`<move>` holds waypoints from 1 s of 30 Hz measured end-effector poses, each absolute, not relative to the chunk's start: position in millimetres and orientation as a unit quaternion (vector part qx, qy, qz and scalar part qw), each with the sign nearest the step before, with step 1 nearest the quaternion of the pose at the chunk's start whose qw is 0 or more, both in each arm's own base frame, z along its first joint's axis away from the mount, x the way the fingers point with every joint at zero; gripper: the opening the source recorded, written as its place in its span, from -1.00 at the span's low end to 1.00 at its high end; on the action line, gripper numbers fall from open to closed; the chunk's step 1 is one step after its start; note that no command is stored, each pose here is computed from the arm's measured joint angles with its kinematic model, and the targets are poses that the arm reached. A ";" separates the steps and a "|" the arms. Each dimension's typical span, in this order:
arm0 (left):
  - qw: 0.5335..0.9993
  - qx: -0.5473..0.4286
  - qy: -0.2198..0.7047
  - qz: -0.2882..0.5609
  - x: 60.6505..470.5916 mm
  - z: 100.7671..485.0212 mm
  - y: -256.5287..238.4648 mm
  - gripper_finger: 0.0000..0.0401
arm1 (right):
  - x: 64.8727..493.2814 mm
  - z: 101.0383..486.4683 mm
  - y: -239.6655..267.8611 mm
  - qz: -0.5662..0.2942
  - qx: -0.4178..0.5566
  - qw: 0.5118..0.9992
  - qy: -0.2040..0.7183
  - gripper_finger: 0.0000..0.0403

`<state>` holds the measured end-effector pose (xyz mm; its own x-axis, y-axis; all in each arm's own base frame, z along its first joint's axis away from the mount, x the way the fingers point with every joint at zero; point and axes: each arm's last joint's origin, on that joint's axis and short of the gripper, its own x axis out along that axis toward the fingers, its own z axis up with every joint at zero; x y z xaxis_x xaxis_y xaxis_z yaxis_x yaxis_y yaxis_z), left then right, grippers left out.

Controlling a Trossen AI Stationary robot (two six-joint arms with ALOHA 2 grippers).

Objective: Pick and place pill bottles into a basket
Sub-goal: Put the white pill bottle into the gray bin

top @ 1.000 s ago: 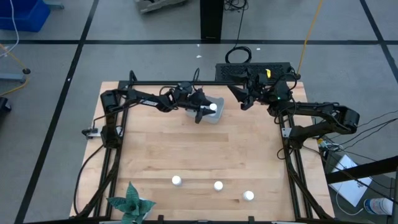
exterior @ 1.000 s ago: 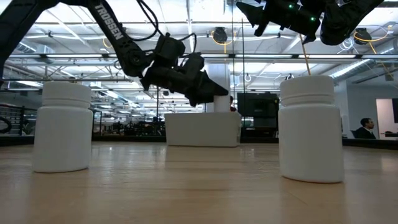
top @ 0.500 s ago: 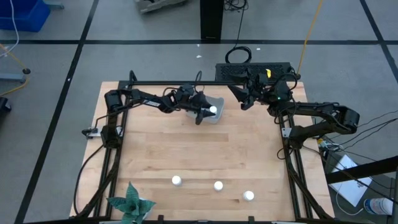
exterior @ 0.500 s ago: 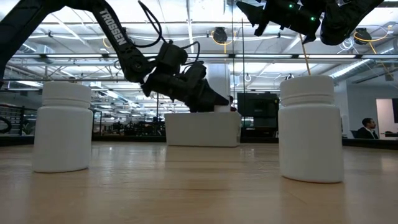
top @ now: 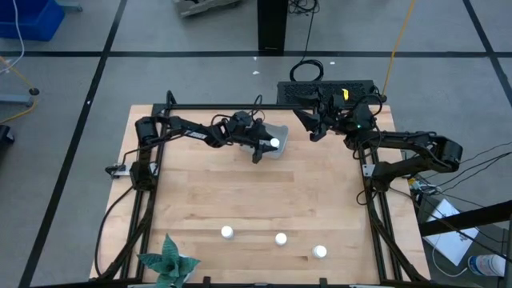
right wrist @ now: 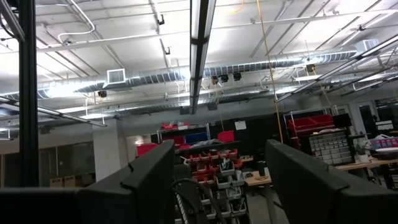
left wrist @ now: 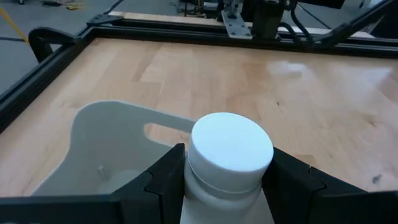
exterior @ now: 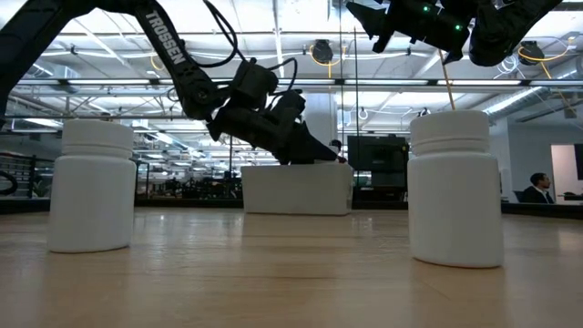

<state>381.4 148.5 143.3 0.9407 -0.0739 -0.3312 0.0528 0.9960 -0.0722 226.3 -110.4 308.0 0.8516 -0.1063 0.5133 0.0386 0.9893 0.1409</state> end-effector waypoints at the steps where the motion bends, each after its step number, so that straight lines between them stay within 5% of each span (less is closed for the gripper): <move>1: 0.985 -0.032 0.169 -0.032 381.4 143.4 148.7 -0.11 | 226.3 308.0 -110.4 -0.038 0.063 0.960 -0.270 0.20; 30: 0.986 -0.070 0.147 -0.034 387.8 130.4 147.3 -0.01 | 226.3 308.0 -110.4 -0.038 0.063 0.960 -0.270 0.20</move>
<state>387.8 147.3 130.4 0.9545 -0.0869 -0.2852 0.0458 0.9879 -0.1479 226.3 -110.4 308.0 0.8515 -0.1063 0.5134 0.0387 0.9893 0.1408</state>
